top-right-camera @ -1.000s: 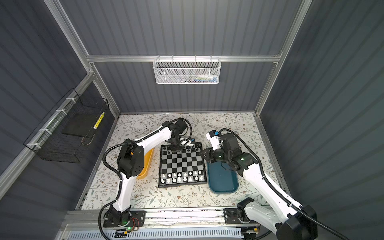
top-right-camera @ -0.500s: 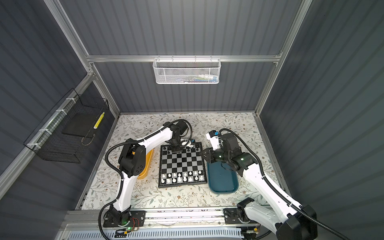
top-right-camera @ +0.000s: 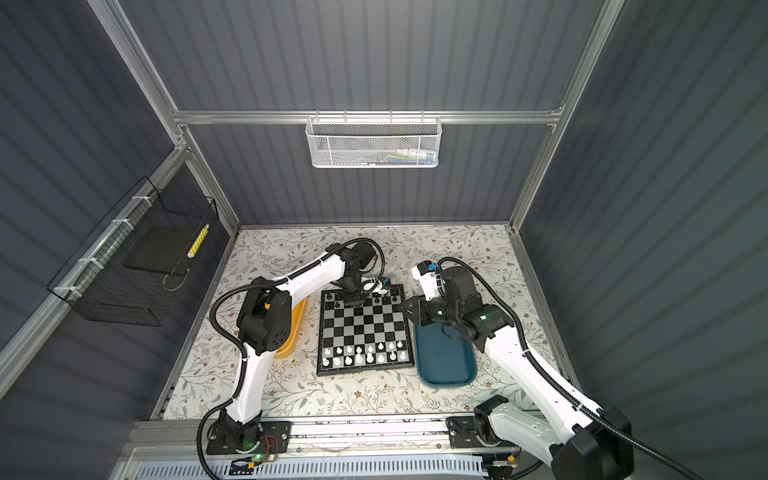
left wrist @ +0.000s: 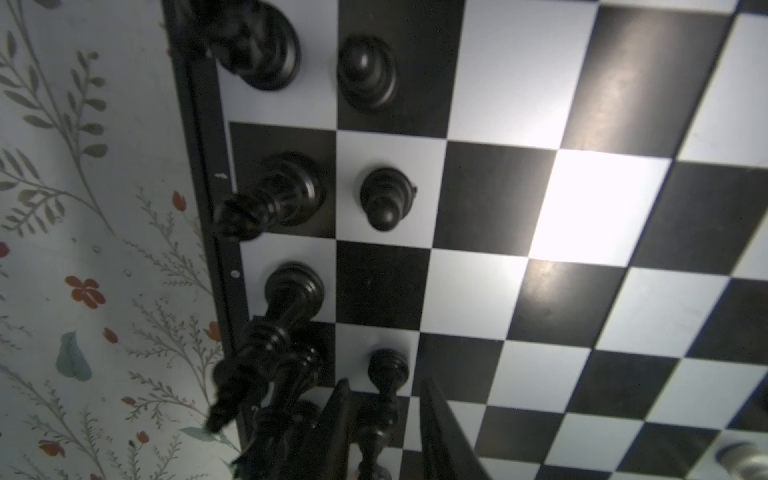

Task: Set up the chess pieces on the board
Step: 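Lower the black pawn onto the pawn row and open the left gripper, then move the open left gripper back above the yellow tray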

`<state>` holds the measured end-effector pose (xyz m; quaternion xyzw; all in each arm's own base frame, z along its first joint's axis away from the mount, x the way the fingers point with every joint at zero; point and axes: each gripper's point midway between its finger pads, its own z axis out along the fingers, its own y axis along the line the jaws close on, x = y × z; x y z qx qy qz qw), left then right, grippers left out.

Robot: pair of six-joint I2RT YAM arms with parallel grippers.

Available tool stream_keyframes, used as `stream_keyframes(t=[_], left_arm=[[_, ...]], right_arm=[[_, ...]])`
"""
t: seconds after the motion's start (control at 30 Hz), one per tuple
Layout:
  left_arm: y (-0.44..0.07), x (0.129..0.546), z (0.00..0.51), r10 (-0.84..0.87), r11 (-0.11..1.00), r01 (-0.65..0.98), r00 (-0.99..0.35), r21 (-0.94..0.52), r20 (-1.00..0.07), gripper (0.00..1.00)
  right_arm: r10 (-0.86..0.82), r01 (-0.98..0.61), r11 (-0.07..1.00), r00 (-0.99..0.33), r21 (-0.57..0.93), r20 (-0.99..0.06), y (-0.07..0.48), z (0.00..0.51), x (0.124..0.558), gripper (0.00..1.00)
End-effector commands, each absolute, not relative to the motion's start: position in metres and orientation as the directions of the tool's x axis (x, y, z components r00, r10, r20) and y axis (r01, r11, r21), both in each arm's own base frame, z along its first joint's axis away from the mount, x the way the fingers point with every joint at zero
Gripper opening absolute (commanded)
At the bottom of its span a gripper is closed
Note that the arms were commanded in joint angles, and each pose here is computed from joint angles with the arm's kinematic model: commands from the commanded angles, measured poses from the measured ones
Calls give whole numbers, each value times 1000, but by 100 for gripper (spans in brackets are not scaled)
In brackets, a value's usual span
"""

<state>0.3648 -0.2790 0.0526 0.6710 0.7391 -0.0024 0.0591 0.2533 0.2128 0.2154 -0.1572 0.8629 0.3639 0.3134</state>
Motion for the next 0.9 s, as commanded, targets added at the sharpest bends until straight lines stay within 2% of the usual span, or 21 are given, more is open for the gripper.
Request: stream_keyframes(t=[0.0,0.87], left_arm=[[-281,363,62,991,96,993,-89,73,-99,31],[-269,354,85,993,84,990,-73,110,-95,36]], right_arm=[[-52,-509,683,-749,523,-661,213,214,252,27],[-44,-506,683,-748,527,-662,212,216,250,27]])
